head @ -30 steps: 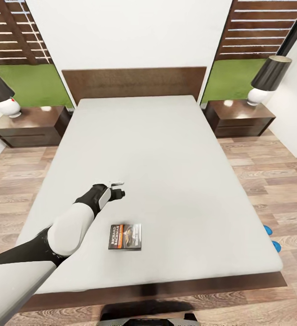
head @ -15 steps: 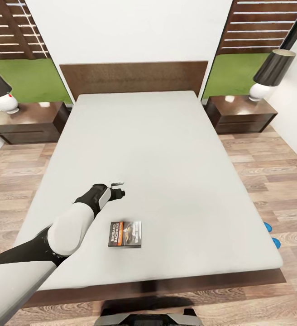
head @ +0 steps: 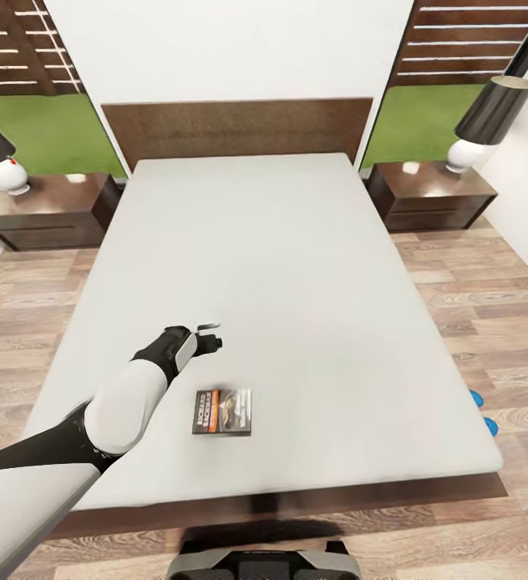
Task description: In the bedroom, move the book from the bed onto either nightstand, and place the two sandals side by side next to the bed.
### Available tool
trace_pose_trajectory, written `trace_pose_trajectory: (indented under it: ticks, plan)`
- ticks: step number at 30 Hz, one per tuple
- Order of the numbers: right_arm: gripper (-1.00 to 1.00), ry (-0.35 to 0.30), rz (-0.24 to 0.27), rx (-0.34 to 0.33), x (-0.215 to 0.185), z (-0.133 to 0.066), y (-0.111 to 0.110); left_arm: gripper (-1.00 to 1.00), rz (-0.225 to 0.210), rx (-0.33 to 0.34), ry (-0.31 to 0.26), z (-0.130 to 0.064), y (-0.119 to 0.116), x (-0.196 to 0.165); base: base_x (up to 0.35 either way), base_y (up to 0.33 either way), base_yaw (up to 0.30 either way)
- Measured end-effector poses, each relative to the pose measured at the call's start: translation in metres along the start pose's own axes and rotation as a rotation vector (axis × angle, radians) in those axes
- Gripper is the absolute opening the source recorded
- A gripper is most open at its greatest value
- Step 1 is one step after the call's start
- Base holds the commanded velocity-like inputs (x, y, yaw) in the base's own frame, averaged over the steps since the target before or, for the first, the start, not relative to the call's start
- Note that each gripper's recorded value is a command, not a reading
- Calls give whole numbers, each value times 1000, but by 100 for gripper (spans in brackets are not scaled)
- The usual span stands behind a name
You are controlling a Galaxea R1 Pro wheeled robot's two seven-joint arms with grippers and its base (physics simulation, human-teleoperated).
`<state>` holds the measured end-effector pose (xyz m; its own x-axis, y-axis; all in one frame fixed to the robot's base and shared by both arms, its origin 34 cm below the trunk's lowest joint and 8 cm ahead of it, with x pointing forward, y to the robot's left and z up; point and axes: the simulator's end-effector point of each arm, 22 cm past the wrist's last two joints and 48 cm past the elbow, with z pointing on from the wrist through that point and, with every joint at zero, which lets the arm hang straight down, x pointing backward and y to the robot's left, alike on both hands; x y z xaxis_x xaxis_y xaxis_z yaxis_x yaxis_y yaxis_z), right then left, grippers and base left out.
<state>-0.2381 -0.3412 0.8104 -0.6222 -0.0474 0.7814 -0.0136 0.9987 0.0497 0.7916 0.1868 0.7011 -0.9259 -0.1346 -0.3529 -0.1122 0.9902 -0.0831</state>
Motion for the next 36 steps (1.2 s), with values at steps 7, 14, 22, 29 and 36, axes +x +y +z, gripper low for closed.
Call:
trace_pose_trajectory:
  ticks: [7,14,22,29,36]
  plan:
    - [100,31,4,-1,10,-1,0,100,-1,-2,10,6,1,6,0,0,0]
    - [100,51,6,-1,17,-2,1,100,-1,-2,21,12,2,12,0,0,0]
    - [100,67,6,-1,23,-3,1,100,-2,-5,33,19,4,18,0,0,0]
    - [100,78,6,-2,27,-4,2,100,-3,-9,42,24,6,24,0,0,0]
    - [100,90,5,14,31,-5,0,100,-4,-11,52,30,8,29,0,0,0]
